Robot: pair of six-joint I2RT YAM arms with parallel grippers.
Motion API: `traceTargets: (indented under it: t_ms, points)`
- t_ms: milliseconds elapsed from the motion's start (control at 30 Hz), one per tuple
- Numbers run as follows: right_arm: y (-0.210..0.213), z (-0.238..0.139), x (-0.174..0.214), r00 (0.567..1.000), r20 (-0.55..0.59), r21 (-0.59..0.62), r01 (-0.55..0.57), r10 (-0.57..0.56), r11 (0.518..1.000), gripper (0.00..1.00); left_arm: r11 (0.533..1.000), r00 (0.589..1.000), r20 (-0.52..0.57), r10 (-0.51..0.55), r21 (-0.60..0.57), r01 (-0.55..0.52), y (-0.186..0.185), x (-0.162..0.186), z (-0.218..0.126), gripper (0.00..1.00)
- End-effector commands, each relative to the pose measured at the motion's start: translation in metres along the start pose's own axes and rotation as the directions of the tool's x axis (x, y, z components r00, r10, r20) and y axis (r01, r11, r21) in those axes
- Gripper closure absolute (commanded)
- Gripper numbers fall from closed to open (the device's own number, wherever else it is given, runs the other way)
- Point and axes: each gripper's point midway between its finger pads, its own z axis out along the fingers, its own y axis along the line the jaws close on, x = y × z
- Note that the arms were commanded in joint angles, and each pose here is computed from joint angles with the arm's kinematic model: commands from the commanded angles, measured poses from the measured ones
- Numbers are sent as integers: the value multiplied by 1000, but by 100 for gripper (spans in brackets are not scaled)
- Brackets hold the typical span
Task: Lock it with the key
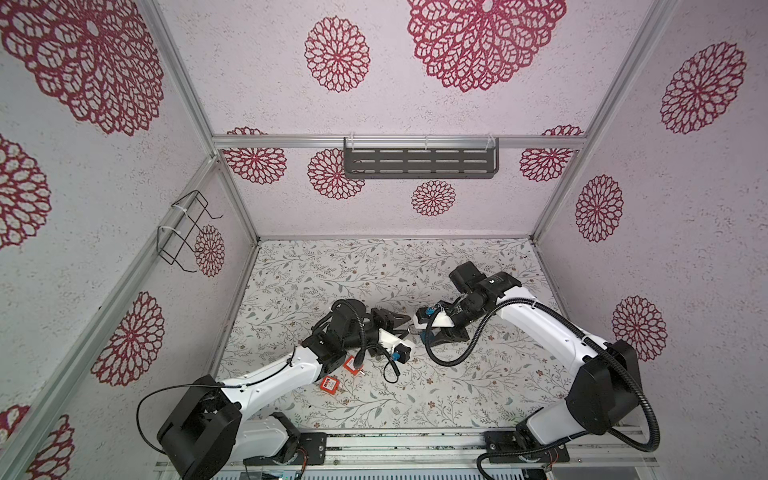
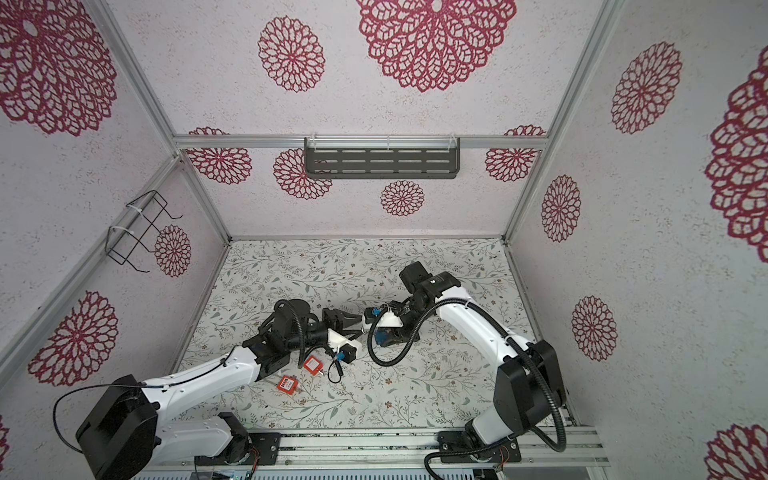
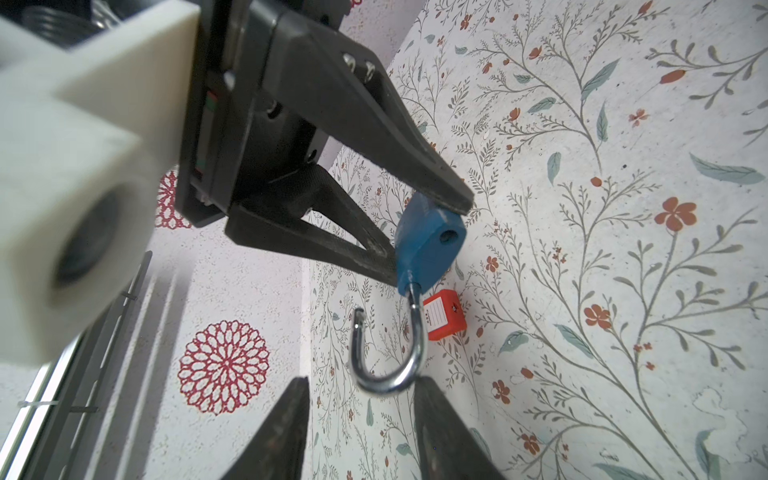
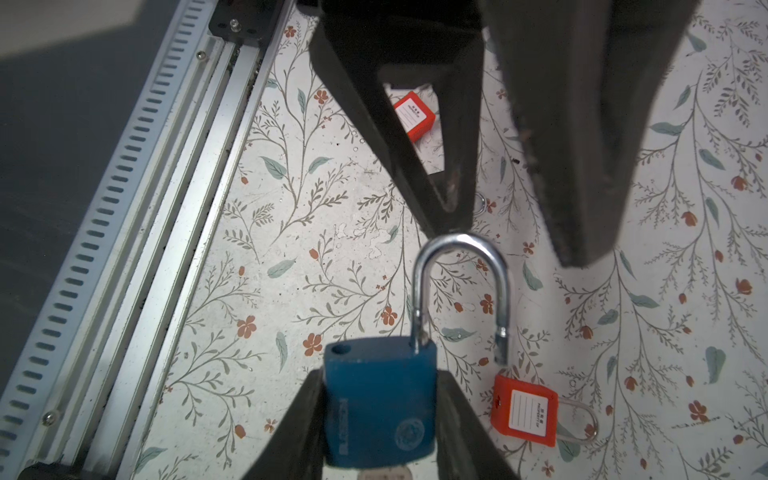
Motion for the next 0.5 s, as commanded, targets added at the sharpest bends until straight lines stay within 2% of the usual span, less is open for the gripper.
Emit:
traceTargets:
  t_ms: [0,467]
  points:
    - [4,-15,-22,997,71,3,19,-19,1000,69,999,999,23,33,18,-34,2,-6,4,55]
    - [3,-13,-23,997,72,-12,12,-11,1000,69,996,998,27,64,53,-65,-4,-8,10,72]
